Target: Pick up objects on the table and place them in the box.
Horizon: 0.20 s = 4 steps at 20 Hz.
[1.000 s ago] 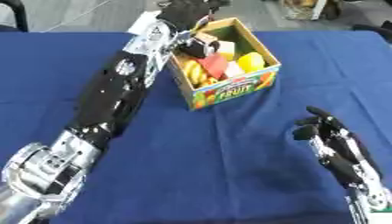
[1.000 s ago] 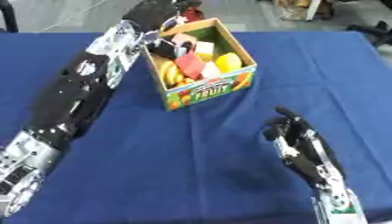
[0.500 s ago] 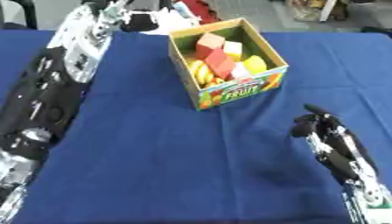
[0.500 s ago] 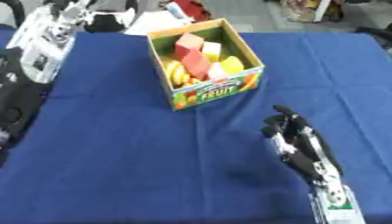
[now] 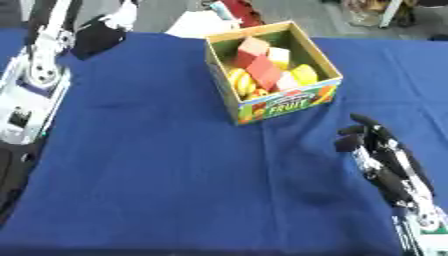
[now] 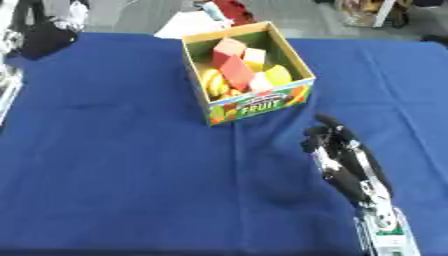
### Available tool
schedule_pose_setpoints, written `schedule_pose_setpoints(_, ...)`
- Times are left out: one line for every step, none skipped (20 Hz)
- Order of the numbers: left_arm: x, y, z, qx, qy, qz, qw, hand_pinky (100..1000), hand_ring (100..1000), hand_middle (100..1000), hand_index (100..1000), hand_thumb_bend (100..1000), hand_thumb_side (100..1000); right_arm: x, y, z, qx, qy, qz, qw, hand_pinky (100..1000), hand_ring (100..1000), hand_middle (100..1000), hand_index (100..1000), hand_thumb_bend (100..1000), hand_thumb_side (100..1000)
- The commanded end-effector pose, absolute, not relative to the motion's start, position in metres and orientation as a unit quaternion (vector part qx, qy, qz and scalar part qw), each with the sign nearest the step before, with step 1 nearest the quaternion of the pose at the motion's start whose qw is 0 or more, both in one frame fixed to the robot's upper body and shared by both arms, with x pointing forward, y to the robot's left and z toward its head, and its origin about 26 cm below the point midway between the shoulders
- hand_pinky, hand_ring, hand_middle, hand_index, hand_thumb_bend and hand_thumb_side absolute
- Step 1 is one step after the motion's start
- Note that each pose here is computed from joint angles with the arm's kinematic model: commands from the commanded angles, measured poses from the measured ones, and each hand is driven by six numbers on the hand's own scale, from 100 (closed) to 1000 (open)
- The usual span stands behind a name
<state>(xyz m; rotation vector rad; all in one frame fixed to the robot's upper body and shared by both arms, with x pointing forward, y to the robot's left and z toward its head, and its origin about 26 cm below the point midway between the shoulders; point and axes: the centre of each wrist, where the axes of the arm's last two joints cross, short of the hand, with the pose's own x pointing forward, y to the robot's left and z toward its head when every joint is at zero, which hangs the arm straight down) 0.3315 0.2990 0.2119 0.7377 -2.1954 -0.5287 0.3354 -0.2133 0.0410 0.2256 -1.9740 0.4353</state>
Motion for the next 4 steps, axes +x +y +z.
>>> schedule_pose_setpoints(0.319, 0.301, 0.214, 0.282, -0.871, -0.163, 0.368, 685, 595, 577, 770, 100, 510, 0.338, -0.218, 0.054, 0.088, -0.837, 0.184, 0.508, 650, 635, 654, 895, 100, 416)
schedule_pose_setpoints(0.317, 0.302, 0.209, 0.280, -0.871, -0.153, 0.373, 685, 596, 577, 770, 100, 518, 0.338, -0.218, 0.055, 0.087, -0.837, 0.183, 0.508, 650, 634, 654, 895, 100, 416)
schedule_pose_setpoints(0.315, 0.302, 0.204, 0.279, -0.870, -0.146, 0.379, 687, 599, 578, 769, 100, 542, 0.338, -0.218, 0.056, 0.087, -0.838, 0.182, 0.507, 650, 634, 654, 895, 100, 413)
schedule_pose_setpoints(0.313, 0.302, 0.199, 0.276, -0.869, -0.142, 0.385, 688, 601, 579, 770, 100, 543, 0.339, -0.218, 0.056, 0.086, -0.839, 0.181, 0.506, 650, 634, 654, 895, 100, 412)
